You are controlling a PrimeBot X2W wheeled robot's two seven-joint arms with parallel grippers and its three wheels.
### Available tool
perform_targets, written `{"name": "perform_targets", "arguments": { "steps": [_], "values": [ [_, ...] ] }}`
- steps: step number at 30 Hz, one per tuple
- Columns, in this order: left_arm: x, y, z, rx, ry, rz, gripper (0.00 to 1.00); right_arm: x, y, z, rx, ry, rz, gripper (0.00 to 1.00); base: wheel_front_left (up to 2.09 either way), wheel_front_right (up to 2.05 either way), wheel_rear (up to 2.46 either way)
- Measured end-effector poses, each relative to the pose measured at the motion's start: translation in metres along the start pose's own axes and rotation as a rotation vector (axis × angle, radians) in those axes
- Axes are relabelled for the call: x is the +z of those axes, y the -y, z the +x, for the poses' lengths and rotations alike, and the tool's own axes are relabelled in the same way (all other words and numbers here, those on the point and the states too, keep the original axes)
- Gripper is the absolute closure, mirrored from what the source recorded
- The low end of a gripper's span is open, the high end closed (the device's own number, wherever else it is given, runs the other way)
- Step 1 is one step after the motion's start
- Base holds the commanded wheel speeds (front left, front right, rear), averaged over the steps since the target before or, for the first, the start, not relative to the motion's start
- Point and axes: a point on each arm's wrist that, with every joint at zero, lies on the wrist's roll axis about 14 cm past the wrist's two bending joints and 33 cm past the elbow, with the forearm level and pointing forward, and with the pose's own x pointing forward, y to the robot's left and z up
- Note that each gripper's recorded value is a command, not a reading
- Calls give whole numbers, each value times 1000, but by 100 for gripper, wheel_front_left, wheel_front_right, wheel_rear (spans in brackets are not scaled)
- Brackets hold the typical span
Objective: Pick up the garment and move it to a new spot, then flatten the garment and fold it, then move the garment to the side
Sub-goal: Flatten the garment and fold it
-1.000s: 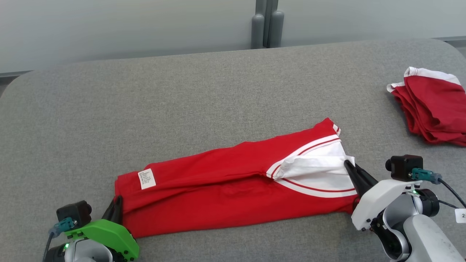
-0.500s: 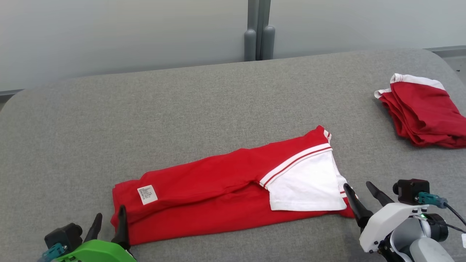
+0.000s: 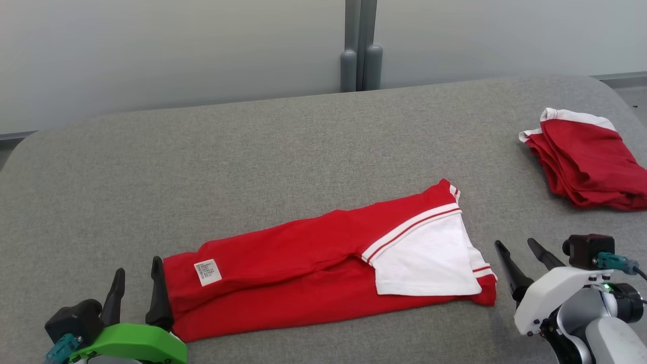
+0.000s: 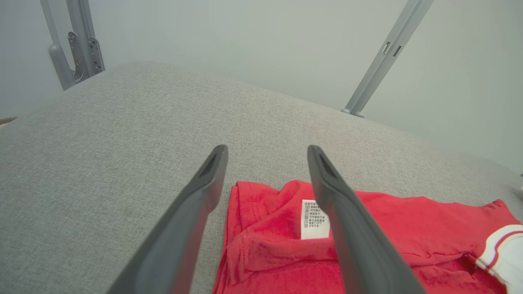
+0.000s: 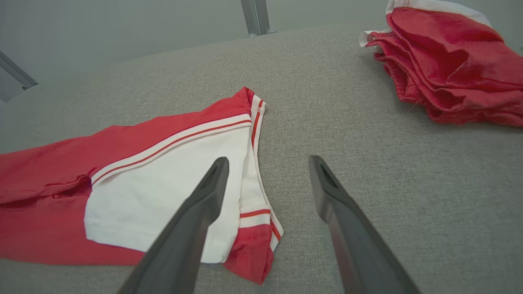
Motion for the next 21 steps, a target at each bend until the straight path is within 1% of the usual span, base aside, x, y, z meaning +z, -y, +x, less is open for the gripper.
{"name": "perform_targets", "arguments": {
  "steps": [4,10,14,18,21],
  "values": [
    [11,1,-3,9,39,8,0,8,0,8,5,-25,-33,0,0,0,0],
    [18,-1,-11,30,72,-1,0,4,-4,25,26,-136,-70,0,0,0,0],
    [23,-7,-17,55,93,2,0,-3,-8,38,38,-220,-78,0,0,0,0],
    [29,-16,-23,87,115,6,0,-6,-13,52,50,-270,-86,0,0,0,0],
    [30,-22,-29,108,121,10,0,-15,-20,60,64,-321,-67,0,0,0,0]
  ]
}}
